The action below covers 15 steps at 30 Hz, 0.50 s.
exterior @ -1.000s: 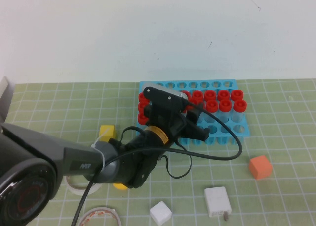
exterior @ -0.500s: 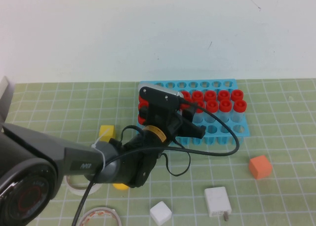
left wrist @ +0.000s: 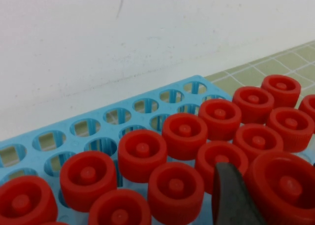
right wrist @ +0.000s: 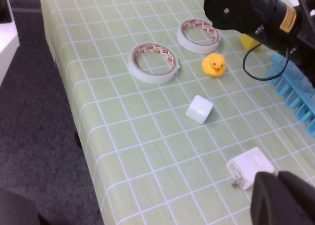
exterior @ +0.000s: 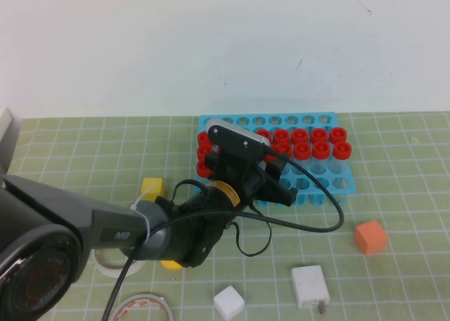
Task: Place the test tubes
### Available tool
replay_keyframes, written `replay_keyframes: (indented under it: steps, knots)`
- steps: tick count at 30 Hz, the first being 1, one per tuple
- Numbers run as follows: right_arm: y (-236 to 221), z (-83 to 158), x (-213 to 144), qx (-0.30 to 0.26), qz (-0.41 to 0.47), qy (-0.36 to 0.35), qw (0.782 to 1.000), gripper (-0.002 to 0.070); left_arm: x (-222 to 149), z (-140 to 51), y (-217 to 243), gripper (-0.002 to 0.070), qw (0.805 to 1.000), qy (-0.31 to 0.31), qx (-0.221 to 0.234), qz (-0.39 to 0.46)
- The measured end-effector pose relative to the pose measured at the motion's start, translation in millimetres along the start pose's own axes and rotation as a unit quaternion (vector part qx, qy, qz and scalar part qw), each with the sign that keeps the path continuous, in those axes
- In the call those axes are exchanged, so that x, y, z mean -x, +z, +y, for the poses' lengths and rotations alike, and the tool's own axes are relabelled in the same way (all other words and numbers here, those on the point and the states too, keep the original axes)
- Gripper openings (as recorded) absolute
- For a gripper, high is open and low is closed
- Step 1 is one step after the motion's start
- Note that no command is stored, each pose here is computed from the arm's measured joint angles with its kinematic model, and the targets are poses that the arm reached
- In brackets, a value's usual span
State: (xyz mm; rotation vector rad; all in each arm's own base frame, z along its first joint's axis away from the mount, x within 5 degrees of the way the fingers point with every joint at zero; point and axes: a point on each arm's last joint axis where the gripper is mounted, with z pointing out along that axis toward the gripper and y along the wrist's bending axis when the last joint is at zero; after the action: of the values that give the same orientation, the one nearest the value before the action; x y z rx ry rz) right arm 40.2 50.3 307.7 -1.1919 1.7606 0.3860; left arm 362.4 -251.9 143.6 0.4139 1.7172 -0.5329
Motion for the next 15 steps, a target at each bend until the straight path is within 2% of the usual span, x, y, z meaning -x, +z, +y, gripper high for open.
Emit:
replay_keyframes:
  steps: [15]
  knots:
    - [0.0, 0.0, 0.0, 0.000, 0.000, 0.000, 1.000, -0.0001, -1.7, -0.5, 0.0, 0.0271, 1.000, -0.001, -0.003, 0.009]
